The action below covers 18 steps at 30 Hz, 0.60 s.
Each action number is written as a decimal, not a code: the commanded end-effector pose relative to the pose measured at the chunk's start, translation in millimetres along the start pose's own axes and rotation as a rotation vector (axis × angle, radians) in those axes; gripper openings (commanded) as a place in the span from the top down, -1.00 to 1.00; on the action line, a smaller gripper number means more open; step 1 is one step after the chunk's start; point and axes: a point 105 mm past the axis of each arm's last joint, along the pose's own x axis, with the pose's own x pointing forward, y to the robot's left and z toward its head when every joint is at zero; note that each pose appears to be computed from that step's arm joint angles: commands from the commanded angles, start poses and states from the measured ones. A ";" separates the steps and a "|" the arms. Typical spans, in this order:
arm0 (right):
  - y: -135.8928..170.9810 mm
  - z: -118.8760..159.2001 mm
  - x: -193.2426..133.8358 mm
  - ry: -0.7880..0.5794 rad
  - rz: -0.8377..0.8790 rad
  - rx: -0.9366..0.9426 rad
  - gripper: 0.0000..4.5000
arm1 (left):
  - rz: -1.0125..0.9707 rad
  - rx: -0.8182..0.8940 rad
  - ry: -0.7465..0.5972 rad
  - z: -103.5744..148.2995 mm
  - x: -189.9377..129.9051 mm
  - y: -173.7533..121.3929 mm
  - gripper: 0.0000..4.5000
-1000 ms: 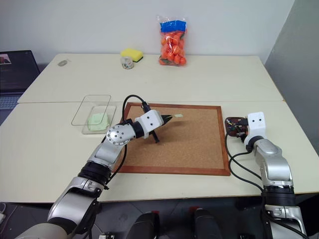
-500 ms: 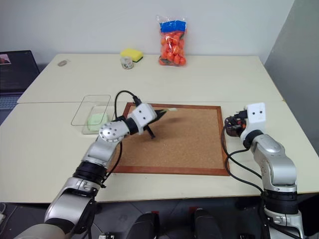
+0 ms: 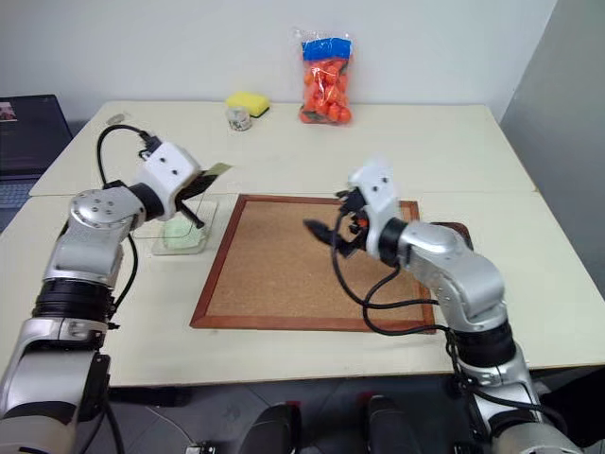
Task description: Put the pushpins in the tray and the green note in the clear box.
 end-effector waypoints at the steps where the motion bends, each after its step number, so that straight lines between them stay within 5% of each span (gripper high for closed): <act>1: 8.9 16.0 14.6 -0.045 0.066 -0.074 -1.00 | 0.085 -0.069 0.041 -8.2 -8.8 23.1 1.00; 8: 12.0 18.9 33.4 -0.048 0.092 -0.131 -1.00 | 0.104 -0.179 0.156 -37.3 -7.9 16.1 1.00; 18: 19.9 16.8 40.2 -0.048 0.121 -0.156 -1.00 | 0.175 -0.199 0.195 -45.3 -19.0 20.2 1.00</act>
